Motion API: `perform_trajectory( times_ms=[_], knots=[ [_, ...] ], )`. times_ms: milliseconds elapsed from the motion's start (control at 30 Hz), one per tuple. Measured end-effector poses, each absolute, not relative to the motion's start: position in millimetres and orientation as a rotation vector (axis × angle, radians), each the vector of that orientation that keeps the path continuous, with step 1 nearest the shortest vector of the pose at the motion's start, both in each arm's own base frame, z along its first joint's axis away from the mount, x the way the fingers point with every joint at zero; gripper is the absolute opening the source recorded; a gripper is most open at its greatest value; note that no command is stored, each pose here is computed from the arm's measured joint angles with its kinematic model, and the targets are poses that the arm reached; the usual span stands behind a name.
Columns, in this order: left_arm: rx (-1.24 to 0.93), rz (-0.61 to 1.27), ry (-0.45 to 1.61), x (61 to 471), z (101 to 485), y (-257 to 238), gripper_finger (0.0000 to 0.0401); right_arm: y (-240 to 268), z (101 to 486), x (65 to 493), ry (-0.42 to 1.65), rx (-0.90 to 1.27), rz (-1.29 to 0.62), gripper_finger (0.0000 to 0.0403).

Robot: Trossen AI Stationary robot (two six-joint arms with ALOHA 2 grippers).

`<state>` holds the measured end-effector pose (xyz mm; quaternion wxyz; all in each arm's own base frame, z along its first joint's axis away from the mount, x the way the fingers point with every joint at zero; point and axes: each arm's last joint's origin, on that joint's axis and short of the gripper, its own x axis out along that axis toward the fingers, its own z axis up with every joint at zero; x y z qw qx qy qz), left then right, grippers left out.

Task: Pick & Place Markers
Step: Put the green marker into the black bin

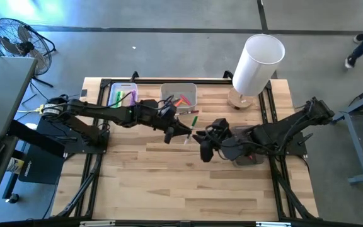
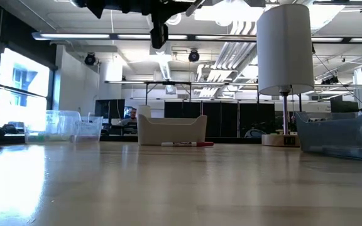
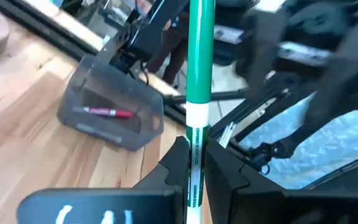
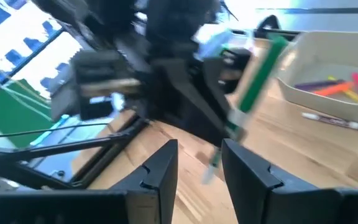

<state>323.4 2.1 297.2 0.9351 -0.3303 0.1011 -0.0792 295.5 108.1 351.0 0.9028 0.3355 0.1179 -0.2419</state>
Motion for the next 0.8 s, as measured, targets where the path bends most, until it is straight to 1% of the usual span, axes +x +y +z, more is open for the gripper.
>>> perform_trajectory(
  times_ms=[200, 400, 800],
  knots=[
    [-0.666, -0.196, 0.136, 319.3, 309.9, 0.8, 0.0021, 104.3, 347.8, 294.6, 0.258, 0.675, -0.541, 0.0115],
    [-0.668, -0.194, 0.148, 319.7, 307.5, 0.9, 0.0021, 95.4, 353.0, 300.6, 0.215, 0.626, -0.544, 0.0115],
    [-0.672, -0.193, 0.151, 319.7, 307.2, 1.1, 0.0021, 64.5, 353.3, 310.6, 0.225, 0.643, -0.570, 0.0115]
  ],
)
